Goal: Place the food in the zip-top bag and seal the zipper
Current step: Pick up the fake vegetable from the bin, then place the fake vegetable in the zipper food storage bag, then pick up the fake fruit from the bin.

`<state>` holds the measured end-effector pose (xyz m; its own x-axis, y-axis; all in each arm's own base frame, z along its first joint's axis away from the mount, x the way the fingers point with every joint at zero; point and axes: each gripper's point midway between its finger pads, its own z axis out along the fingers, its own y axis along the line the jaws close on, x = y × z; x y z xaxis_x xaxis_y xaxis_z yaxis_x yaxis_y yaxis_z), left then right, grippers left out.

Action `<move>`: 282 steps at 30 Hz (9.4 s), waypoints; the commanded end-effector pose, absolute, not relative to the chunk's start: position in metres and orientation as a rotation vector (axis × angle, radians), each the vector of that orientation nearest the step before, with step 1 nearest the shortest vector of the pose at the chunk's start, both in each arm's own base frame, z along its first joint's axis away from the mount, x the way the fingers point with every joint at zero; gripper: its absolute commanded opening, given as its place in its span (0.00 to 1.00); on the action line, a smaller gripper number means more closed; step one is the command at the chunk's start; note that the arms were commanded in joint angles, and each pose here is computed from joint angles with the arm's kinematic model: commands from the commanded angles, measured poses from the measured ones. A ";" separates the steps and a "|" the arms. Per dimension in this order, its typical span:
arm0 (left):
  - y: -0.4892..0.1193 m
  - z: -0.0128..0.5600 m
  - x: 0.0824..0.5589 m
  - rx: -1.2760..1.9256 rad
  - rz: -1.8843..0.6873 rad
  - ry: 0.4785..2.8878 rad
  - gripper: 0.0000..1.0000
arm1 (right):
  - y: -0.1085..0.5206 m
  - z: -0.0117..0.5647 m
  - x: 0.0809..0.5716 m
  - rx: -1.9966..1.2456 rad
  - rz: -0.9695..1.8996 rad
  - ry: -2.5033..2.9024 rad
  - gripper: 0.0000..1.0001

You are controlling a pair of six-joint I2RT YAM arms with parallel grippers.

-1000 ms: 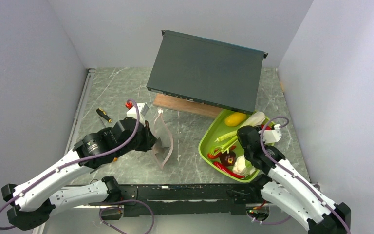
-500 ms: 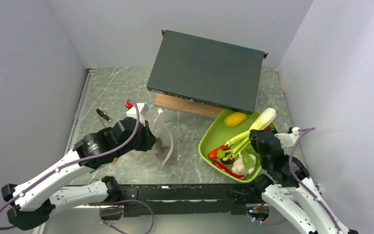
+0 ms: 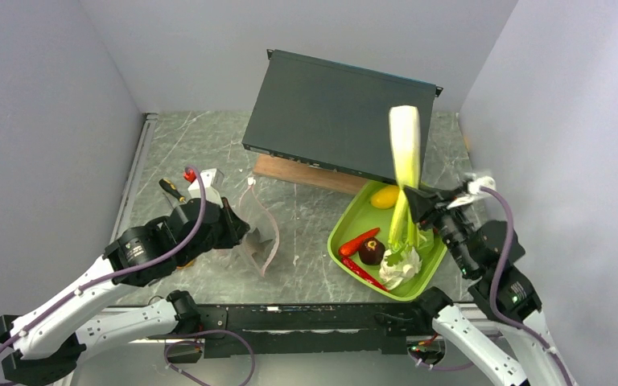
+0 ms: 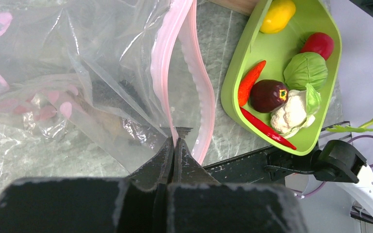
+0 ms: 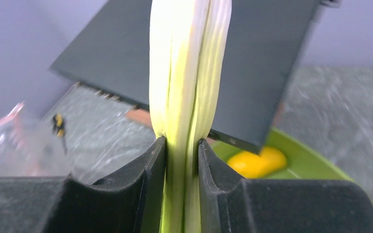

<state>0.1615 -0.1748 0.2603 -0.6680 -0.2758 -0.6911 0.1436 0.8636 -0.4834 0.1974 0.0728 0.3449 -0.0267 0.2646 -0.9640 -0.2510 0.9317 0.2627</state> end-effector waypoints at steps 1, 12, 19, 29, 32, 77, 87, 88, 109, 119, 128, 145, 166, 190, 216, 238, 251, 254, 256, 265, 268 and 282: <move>-0.171 0.262 0.165 -0.140 -0.642 2.194 0.00 | 0.156 0.387 0.187 -0.585 0.580 1.430 0.00; -0.169 0.264 0.168 -0.144 -0.618 2.186 0.00 | 0.243 0.365 0.140 -1.079 1.000 1.595 0.00; -0.169 0.269 0.176 -0.140 -0.566 2.174 0.00 | 0.266 0.319 0.115 -1.179 0.994 1.881 0.00; -0.168 0.266 0.172 -0.157 -0.601 2.172 0.00 | 0.269 0.291 0.135 -1.079 0.862 2.021 0.00; -0.170 0.268 0.172 -0.150 -0.618 2.168 0.00 | 0.279 0.294 0.134 -1.075 0.910 2.012 0.00; -0.200 0.261 0.157 0.029 -0.746 2.221 0.00 | 0.451 0.237 0.169 -1.276 1.083 1.953 0.37; -0.191 0.262 0.164 -0.027 -0.700 2.199 0.00 | 0.394 0.210 0.153 -1.238 0.906 2.090 0.74; -0.192 0.262 0.163 -0.019 -0.707 2.198 0.00 | 0.389 0.208 0.149 -1.258 0.902 2.071 0.77; -0.195 0.261 0.161 0.001 -0.722 2.204 0.00 | 0.355 0.159 0.135 -1.391 0.685 1.874 0.82; -0.194 0.260 0.158 0.005 -0.732 2.214 0.00 | 0.355 0.145 0.141 -1.430 0.568 1.895 0.65; -0.193 0.254 0.157 0.004 -0.718 2.228 0.00 | 0.355 0.166 0.129 -1.442 0.594 1.921 0.32; -0.193 0.260 0.154 -0.021 -0.765 2.210 0.00 | 0.383 0.229 0.133 -1.022 0.865 1.947 0.00; -0.216 0.300 0.136 0.003 -1.055 2.129 0.00 | 0.393 0.273 0.166 -0.602 1.025 1.735 0.00; -0.230 0.304 0.139 -0.249 -1.299 2.044 0.00 | 0.391 0.210 0.171 -0.626 0.932 1.829 0.00; -0.185 0.285 0.155 -0.460 -1.116 1.988 0.00 | 0.364 0.290 0.136 -0.679 1.004 1.976 0.78; -0.180 0.299 0.163 -0.161 -0.805 2.103 0.00 | 0.346 0.343 0.186 -0.601 0.718 1.837 0.70; -0.167 0.291 0.165 -0.184 -0.729 2.099 0.00 | 0.195 0.294 0.205 -0.167 0.311 1.973 0.84; -0.167 0.292 0.166 -0.180 -0.727 2.101 0.00 | 0.173 0.269 0.199 -0.056 0.301 2.069 0.87; -0.168 0.290 0.165 -0.174 -0.720 2.112 0.00 | 0.170 0.254 0.190 -0.052 0.340 2.143 0.86; -0.168 0.279 0.167 -0.203 -0.704 2.129 0.00 | 0.173 0.182 0.160 -0.006 0.431 2.317 0.84; -0.168 0.280 0.164 -0.211 -0.745 2.112 0.00 | 0.172 0.165 0.162 0.111 0.458 2.325 0.88; -0.173 0.277 0.163 -0.177 -0.771 2.103 0.00 | 0.114 0.132 0.166 0.518 0.165 2.372 0.95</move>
<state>0.1579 -0.1640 0.2701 -0.6288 -0.3795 -0.6787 0.1218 0.8139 -0.5680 0.1624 0.1187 0.1309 -0.7177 0.3405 -0.6074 0.2553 0.9402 0.2254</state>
